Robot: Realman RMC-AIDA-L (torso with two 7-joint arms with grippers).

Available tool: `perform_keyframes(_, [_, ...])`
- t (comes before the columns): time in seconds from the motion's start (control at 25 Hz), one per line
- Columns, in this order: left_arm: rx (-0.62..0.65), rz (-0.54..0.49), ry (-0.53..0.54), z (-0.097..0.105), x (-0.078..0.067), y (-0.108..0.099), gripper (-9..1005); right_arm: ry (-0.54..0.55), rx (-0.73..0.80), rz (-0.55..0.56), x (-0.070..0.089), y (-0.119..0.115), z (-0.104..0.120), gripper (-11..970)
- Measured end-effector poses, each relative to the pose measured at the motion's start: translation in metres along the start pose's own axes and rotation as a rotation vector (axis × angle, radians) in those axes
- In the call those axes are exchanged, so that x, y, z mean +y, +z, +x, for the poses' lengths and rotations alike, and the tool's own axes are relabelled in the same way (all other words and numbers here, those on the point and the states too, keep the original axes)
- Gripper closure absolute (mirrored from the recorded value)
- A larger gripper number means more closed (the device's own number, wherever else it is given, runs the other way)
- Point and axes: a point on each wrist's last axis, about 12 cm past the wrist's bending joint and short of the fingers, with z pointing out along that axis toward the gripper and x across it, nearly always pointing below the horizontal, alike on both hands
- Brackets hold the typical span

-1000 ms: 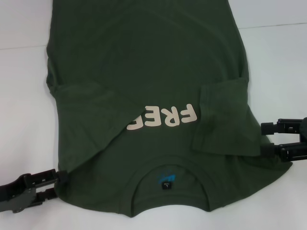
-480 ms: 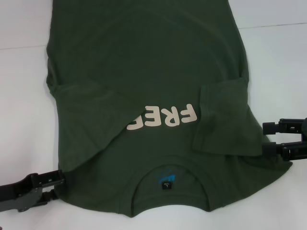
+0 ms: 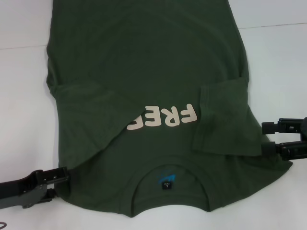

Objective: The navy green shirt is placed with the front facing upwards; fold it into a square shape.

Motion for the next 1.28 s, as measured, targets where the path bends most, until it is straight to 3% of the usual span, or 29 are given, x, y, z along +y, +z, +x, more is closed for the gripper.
perform_keyframes(0.44, [0.050, -0.030, 0.034, 0.0012, -0.0010, 0.0032, 270, 0.008, -0.004, -0.002, -0.0001, 0.0002, -0.0012, 57])
perform_keyframes(0.56, [0.050, -0.032, 0.035, 0.0002, -0.0015, 0.0043, 490, 0.008, -0.004, -0.002, -0.0001, 0.0002, -0.0013, 58])
perform_keyframes(0.76, [0.041, -0.040, 0.031, -0.0015, -0.0010, 0.0043, 724, 0.009, -0.005, -0.001, -0.0001, 0.0001, -0.0013, 58])
perform_keyframes(1.28, [0.035, -0.046, 0.032, -0.0034, -0.0010, 0.0041, 960, 0.080, 0.035, 0.043, -0.0046, -0.0079, -0.0013, 60])
